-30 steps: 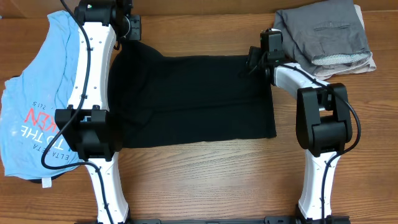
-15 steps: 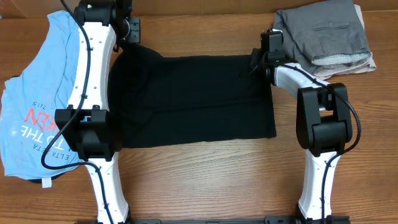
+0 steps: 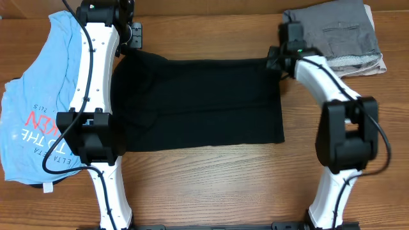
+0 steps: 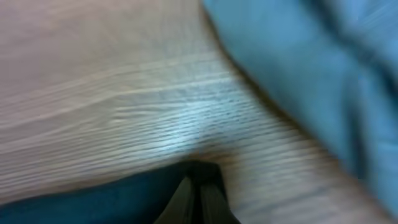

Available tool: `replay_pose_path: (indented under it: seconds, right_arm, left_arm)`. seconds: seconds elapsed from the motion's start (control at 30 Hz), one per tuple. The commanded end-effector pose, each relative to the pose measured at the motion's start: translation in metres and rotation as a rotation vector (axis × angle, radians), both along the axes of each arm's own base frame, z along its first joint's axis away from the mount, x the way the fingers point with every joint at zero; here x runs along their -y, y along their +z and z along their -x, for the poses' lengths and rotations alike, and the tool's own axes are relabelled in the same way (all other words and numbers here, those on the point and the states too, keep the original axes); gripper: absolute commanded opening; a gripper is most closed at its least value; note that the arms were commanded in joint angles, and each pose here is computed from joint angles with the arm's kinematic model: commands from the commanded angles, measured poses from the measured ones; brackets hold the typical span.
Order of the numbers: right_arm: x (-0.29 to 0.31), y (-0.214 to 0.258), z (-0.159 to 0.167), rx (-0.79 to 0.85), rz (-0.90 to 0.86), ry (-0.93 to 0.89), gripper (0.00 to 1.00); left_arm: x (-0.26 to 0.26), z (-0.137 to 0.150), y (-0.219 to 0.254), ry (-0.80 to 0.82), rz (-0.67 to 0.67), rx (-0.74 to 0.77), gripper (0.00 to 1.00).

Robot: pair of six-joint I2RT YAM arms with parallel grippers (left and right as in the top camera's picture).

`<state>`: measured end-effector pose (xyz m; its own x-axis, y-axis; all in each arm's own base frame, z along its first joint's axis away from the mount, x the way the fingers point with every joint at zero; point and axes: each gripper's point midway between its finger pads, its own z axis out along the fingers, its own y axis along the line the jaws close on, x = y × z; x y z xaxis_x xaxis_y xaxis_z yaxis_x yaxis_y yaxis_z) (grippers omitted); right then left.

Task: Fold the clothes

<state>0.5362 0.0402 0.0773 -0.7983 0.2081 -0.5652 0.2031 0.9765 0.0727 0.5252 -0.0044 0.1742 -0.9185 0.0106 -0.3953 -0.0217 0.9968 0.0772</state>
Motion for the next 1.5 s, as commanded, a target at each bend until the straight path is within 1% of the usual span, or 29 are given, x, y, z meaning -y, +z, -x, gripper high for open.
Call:
replay_pose_path:
  seconds: [0.0,0.13,0.2,0.23,0.3,0.4,0.5,0.57,0.7,0.83,0.9,1.07,1.37,1.43,1.47]
  right_arm:
    - [-0.004,0.064,0.002,0.085,-0.036,0.022,0.04]
    - [-0.013,0.055,0.026,-0.019,-0.084,0.059,0.04]
    - [-0.016,0.045,0.043,-0.100,-0.107,0.069,0.04]
    - [-0.015,0.036,0.059,-0.174,-0.121,0.060,0.04]
    - [-0.012,0.030,0.074,-0.242,-0.132,0.054,0.04]
    - [-0.007,0.025,0.091,-0.317,-0.167,0.043,0.04]
    - [0.000,0.023,0.099,-0.356,-0.208,0.028,0.04]
    - [0.006,0.022,0.101,-0.364,-0.233,0.019,0.04]
    - [0.005,0.022,0.104,-0.376,-0.246,0.043,0.04]
    - [0.005,0.021,0.107,-0.387,-0.244,0.045,0.04]
    - [0.005,0.017,0.112,-0.410,-0.244,0.042,0.04]
    - [0.006,0.004,0.134,-0.497,-0.243,0.030,0.04]
    - [0.006,-0.021,0.166,-0.618,-0.245,0.015,0.04]
    - [0.006,-0.026,0.173,-0.641,-0.245,0.013,0.15]
    - [0.006,-0.028,0.176,-0.649,-0.243,0.020,0.27]
  left_arm:
    - [-0.004,0.012,0.027,0.011,-0.012,0.026,0.04]
    - [-0.004,0.031,0.024,0.010,-0.016,-0.044,0.04]
    - [-0.005,0.043,0.020,0.010,-0.019,-0.095,0.04]
    - [-0.006,0.054,0.017,0.011,-0.024,-0.140,0.04]
    - [-0.007,0.067,0.014,0.011,-0.026,-0.196,0.04]
    - [-0.009,0.086,0.010,0.006,-0.041,-0.279,0.04]
    - [-0.013,0.104,0.007,0.021,-0.057,-0.355,0.04]
    - [-0.015,0.108,0.000,0.026,-0.056,-0.382,0.04]
    - [-0.034,0.125,-0.025,0.099,-0.085,-0.481,0.04]
    - [-0.046,0.131,-0.052,0.129,-0.082,-0.526,0.04]
    - [-0.051,0.134,-0.070,0.142,-0.078,-0.548,0.04]
    - [-0.057,0.139,-0.096,0.152,-0.083,-0.567,0.04]
    - [-0.058,0.161,-0.122,0.146,-0.101,-0.648,0.04]
    - [-0.060,0.169,-0.126,0.145,-0.114,-0.680,0.20]
    - [-0.060,0.172,-0.127,0.144,-0.114,-0.692,0.34]
